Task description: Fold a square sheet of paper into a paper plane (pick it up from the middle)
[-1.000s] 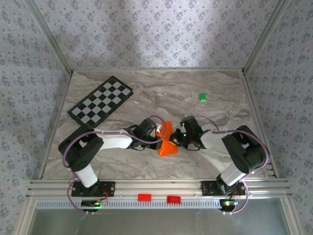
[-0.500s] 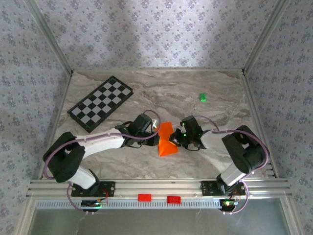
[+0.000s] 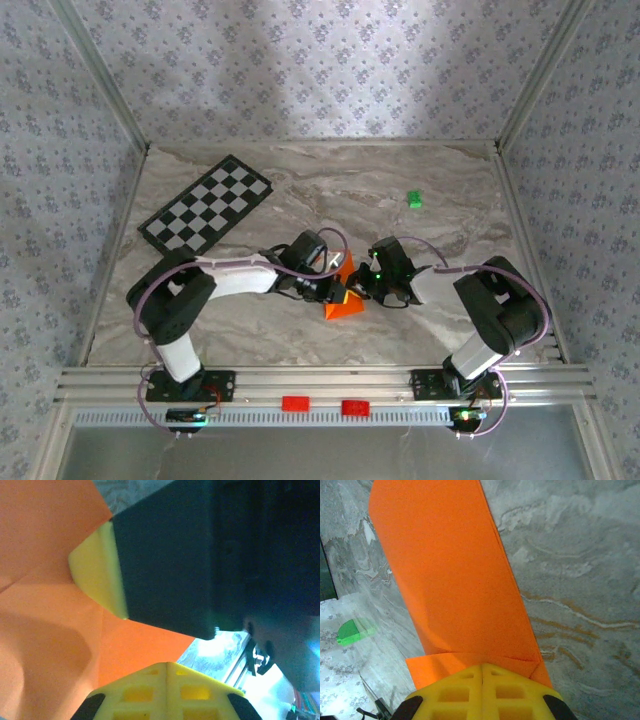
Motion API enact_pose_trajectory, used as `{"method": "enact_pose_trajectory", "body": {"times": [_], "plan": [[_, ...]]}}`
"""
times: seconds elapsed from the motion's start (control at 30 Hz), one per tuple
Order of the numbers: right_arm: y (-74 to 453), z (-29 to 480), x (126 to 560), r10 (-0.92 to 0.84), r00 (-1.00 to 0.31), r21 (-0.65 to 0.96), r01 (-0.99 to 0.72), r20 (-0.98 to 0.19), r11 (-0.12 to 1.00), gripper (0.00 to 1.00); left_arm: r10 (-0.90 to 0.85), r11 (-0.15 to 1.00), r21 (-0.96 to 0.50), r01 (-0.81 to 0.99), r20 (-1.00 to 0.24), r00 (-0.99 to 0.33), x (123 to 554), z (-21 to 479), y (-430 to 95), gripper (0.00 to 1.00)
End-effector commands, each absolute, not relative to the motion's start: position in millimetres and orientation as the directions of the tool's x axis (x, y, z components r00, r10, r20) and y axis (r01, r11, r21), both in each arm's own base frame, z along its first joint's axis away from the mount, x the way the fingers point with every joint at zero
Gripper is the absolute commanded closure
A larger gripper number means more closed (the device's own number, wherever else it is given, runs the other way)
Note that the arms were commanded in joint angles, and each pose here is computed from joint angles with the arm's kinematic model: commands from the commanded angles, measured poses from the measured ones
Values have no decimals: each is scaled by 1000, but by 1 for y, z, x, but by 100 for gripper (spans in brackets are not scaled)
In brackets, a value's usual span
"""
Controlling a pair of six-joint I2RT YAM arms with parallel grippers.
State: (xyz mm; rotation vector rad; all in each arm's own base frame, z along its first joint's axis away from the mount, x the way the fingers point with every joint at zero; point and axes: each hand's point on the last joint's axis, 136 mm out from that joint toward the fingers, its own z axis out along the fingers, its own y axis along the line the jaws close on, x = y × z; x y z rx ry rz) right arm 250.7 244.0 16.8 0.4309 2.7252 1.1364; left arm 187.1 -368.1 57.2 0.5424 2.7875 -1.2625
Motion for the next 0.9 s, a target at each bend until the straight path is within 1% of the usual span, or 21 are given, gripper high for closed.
{"method": "enact_pose_trajectory", "body": {"times": [0.0, 0.3, 0.53, 0.67, 0.87], "plan": [[209, -30, 217, 362, -930, 543, 332, 55, 771, 100, 311, 567, -755, 328, -173, -935, 190, 64, -380, 98], [209, -31, 216, 355, -933, 543, 329, 59, 773, 100, 317, 596, -748, 292, -115, -941, 181, 36, -372, 98], [208, -32, 215, 355, -933, 538, 331, 61, 775, 100, 295, 599, -756, 264, -99, -950, 175, 29, -365, 98], [208, -34, 214, 355, -933, 535, 332, 63, 777, 100, 285, 592, -764, 257, -100, -953, 173, 31, -363, 98], [207, -34, 215, 357, -932, 534, 334, 64, 776, 100, 272, 555, -781, 285, -153, -950, 179, 57, -369, 98]]}}
